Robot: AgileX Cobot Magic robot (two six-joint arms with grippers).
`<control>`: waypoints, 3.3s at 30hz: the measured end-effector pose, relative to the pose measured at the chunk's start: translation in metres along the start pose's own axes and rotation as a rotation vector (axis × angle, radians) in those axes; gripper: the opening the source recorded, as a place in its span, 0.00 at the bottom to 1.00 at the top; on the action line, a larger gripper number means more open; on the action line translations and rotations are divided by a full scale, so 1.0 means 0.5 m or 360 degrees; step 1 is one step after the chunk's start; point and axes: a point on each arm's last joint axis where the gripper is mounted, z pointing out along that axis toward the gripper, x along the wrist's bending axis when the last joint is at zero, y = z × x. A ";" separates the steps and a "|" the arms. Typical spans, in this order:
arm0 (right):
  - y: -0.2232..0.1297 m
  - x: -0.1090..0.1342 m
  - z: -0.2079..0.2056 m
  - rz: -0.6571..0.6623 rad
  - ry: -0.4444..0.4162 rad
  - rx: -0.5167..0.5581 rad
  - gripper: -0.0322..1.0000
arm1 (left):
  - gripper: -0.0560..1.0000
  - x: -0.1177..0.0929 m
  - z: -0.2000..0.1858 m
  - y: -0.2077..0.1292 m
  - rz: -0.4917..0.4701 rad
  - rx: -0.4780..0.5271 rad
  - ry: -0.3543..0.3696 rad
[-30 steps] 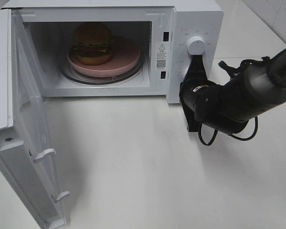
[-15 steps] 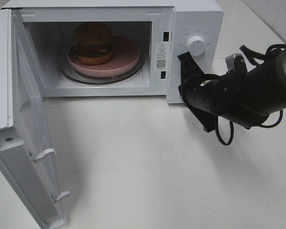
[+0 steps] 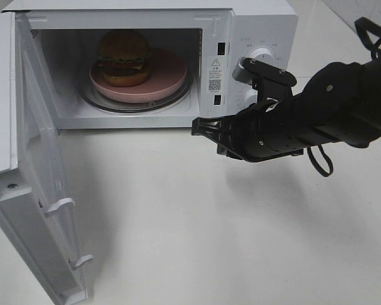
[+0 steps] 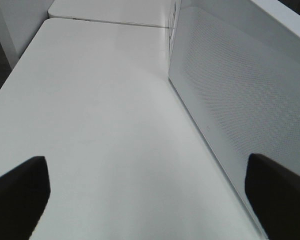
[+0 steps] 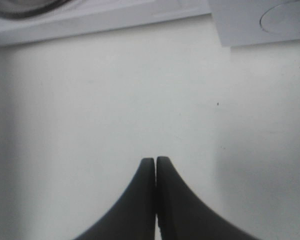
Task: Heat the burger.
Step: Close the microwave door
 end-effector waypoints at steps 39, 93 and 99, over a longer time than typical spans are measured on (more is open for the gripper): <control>0.018 -0.014 -0.327 -0.0676 -0.0236 0.0601 0.95 | 0.98 0.000 0.000 0.000 0.0000 0.0000 0.0000; -0.290 -0.141 -0.585 -0.0252 -0.0322 -0.0532 0.77 | 0.98 0.000 0.000 0.000 0.0000 0.0000 0.0000; -0.308 -0.138 -0.597 -0.0226 -0.0358 -0.0660 0.77 | 0.98 0.000 0.000 0.000 0.0000 0.0000 0.0000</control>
